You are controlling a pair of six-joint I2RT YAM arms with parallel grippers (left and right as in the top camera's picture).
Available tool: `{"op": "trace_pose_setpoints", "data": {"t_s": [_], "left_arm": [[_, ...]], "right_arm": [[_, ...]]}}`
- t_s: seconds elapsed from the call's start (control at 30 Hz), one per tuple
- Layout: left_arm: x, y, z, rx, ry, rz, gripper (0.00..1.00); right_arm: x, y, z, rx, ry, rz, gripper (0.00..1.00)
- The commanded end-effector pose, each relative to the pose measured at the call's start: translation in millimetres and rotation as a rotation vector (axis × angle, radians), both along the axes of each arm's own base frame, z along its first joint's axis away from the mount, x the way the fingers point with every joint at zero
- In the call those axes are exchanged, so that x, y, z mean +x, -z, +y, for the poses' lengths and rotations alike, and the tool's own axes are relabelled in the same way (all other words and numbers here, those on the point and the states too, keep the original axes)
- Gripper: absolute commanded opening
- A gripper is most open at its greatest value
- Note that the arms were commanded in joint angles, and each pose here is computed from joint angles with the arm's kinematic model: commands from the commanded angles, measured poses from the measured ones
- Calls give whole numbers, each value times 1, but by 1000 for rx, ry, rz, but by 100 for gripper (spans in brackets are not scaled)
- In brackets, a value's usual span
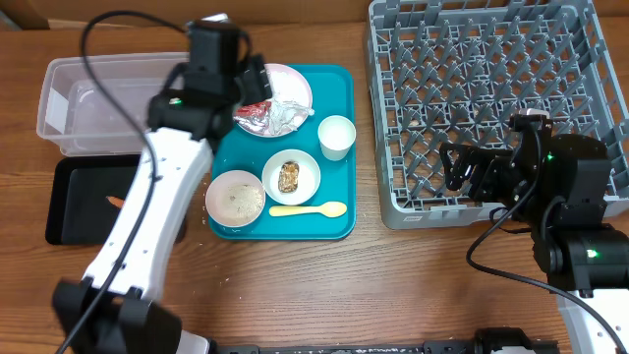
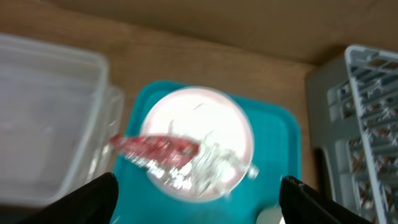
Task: Sort waste into correct bins and load items into the dishwasher
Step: 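Grasp the red wrapper with the left gripper, drop it in clear bin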
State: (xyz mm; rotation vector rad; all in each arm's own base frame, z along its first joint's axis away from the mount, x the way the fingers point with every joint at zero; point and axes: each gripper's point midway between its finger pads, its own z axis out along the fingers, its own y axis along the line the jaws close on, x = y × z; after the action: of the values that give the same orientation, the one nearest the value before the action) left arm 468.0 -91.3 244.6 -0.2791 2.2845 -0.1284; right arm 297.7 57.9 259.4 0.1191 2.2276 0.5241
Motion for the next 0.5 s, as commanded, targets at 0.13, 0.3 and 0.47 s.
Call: {"op": "trace_pose_setpoints", "data": {"t_s": [0.13,0.3,0.47], "left_arm": [[48,98,-17,25,-32,92,95],[65,148,-39,21,95,128,100],[65,186,-39,35,95,191,100]], "right_arm": [[0,-11,0,5,-1,-20,100],[-2,-8,0,4,-1,-6,100],[-3,-7,0,4,-1,2,100]]}}
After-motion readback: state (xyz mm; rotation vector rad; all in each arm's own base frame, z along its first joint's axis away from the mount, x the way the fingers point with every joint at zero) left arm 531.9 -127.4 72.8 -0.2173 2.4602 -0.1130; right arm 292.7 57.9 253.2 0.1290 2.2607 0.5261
